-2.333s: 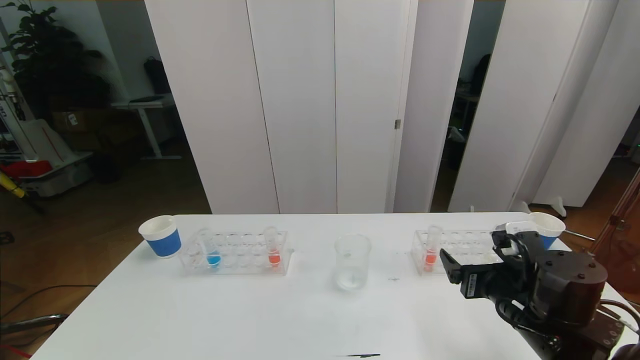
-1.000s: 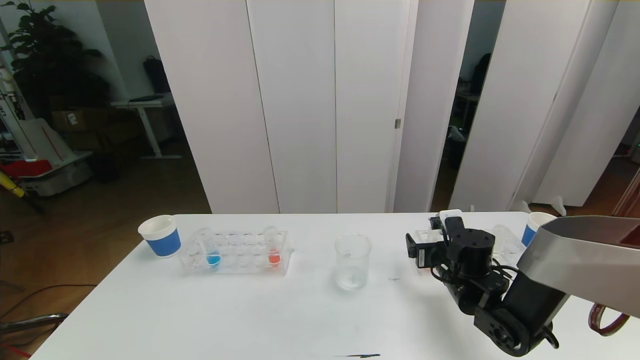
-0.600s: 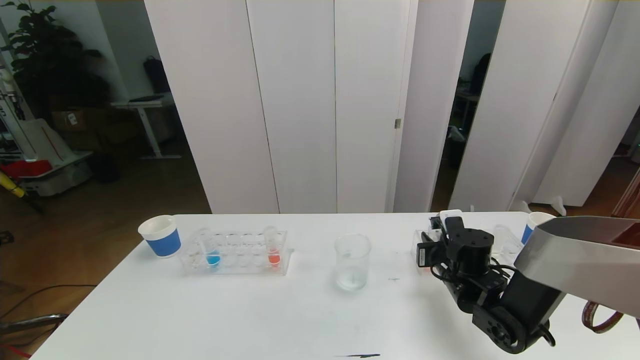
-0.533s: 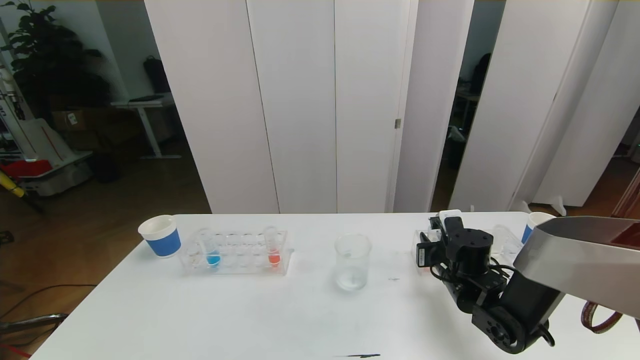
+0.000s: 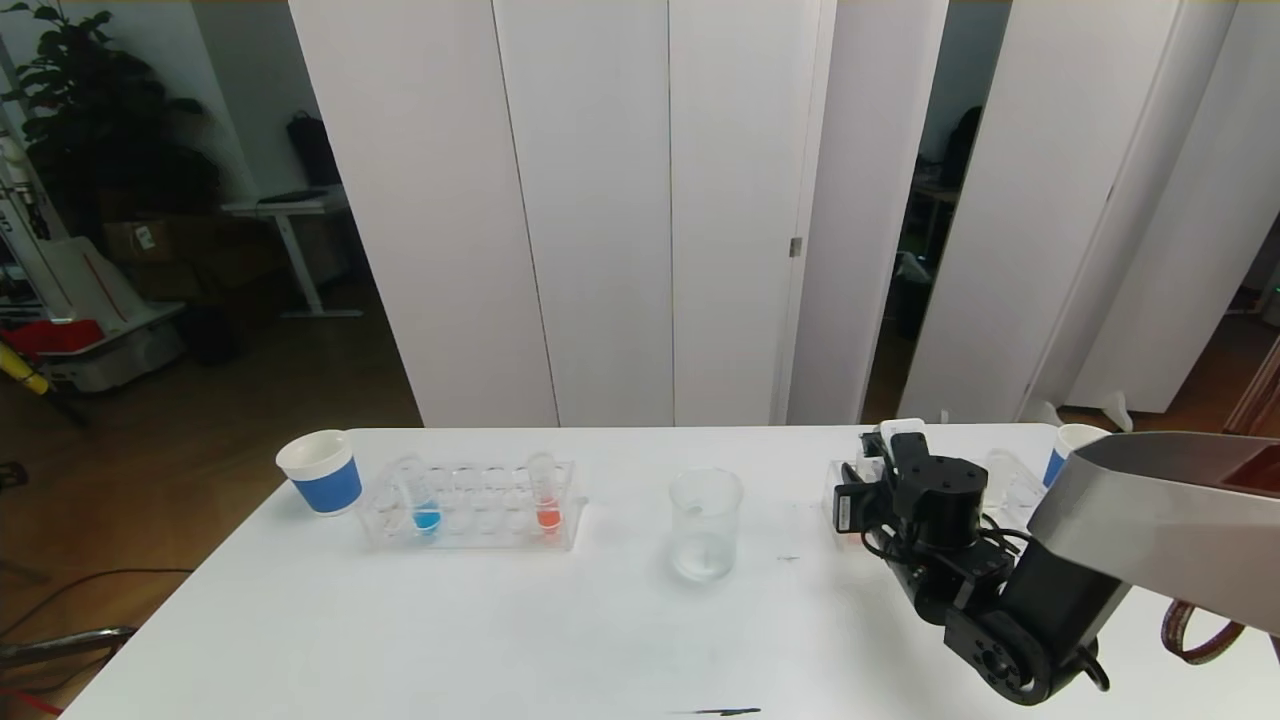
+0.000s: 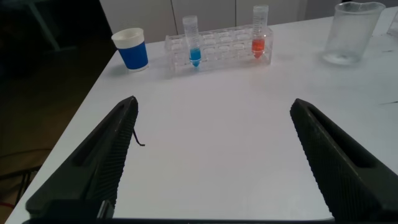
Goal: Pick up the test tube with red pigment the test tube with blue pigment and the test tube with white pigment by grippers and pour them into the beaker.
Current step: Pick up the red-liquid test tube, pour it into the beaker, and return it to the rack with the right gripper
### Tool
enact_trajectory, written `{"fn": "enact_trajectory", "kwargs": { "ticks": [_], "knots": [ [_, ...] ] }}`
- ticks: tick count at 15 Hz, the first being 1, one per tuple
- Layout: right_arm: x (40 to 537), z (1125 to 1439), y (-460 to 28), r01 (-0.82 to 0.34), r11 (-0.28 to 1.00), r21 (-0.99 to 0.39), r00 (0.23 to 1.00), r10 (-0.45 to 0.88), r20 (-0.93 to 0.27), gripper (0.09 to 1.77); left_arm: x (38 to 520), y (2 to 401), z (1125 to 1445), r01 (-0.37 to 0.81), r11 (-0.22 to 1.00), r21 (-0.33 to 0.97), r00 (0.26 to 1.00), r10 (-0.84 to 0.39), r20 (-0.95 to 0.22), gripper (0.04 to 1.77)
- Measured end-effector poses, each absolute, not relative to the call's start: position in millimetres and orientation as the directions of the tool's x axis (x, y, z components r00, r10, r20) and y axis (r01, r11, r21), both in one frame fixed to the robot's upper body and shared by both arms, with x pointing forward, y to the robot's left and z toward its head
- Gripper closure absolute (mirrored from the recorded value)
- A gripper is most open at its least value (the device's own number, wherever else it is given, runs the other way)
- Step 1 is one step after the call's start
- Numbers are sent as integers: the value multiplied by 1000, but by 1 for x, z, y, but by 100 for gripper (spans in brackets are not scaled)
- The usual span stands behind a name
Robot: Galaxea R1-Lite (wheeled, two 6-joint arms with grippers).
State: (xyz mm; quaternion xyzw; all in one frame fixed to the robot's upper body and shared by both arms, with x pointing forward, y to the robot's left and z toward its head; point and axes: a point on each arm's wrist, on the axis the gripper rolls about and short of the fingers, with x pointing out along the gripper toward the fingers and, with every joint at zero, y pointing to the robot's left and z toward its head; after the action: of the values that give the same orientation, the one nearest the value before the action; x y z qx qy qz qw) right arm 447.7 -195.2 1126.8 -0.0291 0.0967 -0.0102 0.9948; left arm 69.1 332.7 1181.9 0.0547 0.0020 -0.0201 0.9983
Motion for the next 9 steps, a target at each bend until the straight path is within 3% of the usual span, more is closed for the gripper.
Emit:
{"fn": "enact_trajectory", "kwargs": {
  "ticks": [5, 9],
  "knots": [
    [450, 1136, -197, 24, 999, -43, 986, -31, -162, 129, 69, 333, 1182, 40, 993, 110, 999, -40, -6, 6],
    [448, 1162, -199, 21, 1000, -22, 994, -23, -108, 129, 69, 333, 1182, 40, 993, 110, 999, -40, -6, 6]
  ]
}}
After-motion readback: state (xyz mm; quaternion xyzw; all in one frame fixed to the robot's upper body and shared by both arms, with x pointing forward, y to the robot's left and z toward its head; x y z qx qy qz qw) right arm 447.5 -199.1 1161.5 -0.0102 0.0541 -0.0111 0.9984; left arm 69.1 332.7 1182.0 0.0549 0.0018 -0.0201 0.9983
